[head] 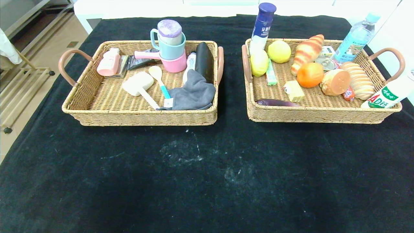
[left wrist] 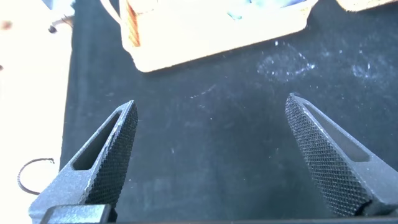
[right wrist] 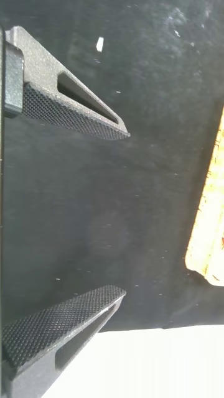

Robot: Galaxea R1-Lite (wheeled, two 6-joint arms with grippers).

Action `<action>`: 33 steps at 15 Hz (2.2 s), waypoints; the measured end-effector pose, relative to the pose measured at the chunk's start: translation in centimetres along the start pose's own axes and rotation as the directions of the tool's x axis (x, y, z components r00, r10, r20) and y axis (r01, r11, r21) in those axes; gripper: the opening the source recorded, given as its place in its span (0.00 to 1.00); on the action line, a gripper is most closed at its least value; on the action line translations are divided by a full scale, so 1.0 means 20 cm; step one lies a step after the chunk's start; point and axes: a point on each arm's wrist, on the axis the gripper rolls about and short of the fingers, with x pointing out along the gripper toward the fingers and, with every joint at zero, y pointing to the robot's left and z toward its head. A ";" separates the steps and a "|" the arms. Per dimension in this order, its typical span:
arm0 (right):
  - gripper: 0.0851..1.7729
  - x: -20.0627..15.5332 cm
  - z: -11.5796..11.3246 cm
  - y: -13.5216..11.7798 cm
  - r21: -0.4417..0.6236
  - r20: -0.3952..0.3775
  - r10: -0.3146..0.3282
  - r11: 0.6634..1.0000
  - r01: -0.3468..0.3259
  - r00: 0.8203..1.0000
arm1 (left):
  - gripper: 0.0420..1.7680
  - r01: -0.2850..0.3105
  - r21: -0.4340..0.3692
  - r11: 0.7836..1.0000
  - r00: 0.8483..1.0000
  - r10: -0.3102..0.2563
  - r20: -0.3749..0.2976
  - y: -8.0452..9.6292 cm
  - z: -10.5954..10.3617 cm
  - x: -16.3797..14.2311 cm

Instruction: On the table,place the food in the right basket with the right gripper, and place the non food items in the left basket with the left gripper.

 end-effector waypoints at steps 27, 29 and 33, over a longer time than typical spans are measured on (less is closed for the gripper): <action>0.96 0.17 -0.63 0.08 0.083 0.132 -0.108 0.992 0.098 0.985 | 0.97 -0.044 -0.023 0.999 0.997 0.046 0.060 -0.12 -0.64 0.05; 0.96 0.17 -0.64 0.08 0.082 0.094 -0.102 0.992 0.095 0.990 | 0.97 -0.048 -0.036 0.998 0.999 0.049 0.020 -0.13 -0.67 0.06; 0.96 0.17 -0.69 0.09 0.112 0.013 -0.090 0.990 0.088 0.996 | 0.97 -0.076 -0.057 0.995 0.994 0.071 -0.084 -0.13 -0.73 0.06</action>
